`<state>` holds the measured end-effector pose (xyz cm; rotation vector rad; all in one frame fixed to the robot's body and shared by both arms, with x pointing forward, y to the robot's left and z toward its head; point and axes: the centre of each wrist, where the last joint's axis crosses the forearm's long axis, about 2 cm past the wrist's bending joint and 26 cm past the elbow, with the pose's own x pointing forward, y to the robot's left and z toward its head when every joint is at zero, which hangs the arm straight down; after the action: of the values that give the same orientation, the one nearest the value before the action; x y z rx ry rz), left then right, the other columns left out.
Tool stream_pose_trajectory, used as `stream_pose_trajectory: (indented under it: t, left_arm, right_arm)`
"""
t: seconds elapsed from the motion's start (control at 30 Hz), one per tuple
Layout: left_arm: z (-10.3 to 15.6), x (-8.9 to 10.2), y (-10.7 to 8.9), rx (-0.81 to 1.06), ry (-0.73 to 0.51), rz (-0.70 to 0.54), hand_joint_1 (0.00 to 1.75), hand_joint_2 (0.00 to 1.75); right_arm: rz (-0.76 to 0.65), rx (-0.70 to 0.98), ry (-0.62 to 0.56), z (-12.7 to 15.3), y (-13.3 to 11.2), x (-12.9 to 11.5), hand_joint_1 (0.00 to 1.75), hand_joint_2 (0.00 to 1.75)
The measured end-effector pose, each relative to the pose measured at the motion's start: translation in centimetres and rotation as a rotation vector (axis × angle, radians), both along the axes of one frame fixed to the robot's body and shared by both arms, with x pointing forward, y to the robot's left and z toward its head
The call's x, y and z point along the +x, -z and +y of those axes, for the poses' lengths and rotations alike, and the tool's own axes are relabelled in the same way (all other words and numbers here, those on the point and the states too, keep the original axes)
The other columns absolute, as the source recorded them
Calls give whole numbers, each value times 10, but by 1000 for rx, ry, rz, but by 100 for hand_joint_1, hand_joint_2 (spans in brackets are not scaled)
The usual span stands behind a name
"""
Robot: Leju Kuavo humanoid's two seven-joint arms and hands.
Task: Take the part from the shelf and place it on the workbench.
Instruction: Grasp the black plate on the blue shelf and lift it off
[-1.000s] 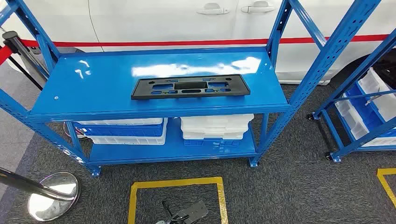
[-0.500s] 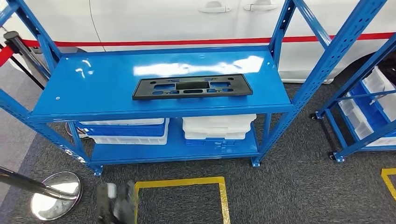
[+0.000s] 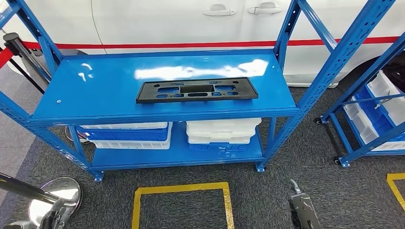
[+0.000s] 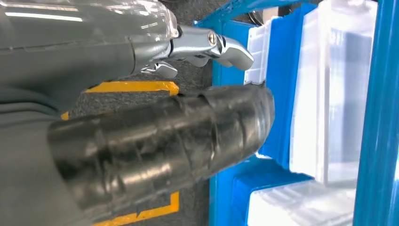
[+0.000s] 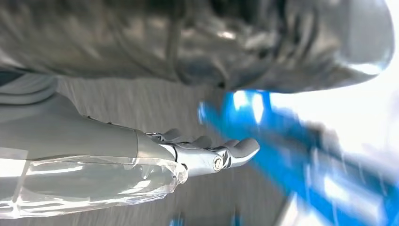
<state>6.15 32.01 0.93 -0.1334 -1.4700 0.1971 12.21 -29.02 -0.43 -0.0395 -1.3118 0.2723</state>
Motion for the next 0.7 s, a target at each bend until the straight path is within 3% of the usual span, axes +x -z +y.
stream_pose_trajectory:
  t: [0.03, 0.07, 0.2, 0.3, 0.43, 0.7]
  left_arm:
    - [4, -1, 1, 34, -8, 32, 0, 175]
    - [11, -4, 3, 86, -17, 83, 0, 175]
    - [48, -37, 27, 304, -77, 435, 0, 175]
    - [51, -63, 45, 302, -147, 602, 0, 175]
    - [41, -57, 59, 225, -179, 634, 0, 175]
    - [18, -34, 76, 116, -173, 662, 0, 175]
  right_arm:
    - [35, 5, 4, -3, 1, -5, 0, 131]
    - [74, -3, 15, -11, 4, -11, 0, 175]
    - [295, -176, 135, -85, 33, -44, 0, 175]
    - [434, -198, 291, -119, 48, -82, 0, 175]
    - [518, -139, 379, -120, 60, -98, 0, 175]
    - [623, -38, 439, -99, 76, -105, 0, 175]
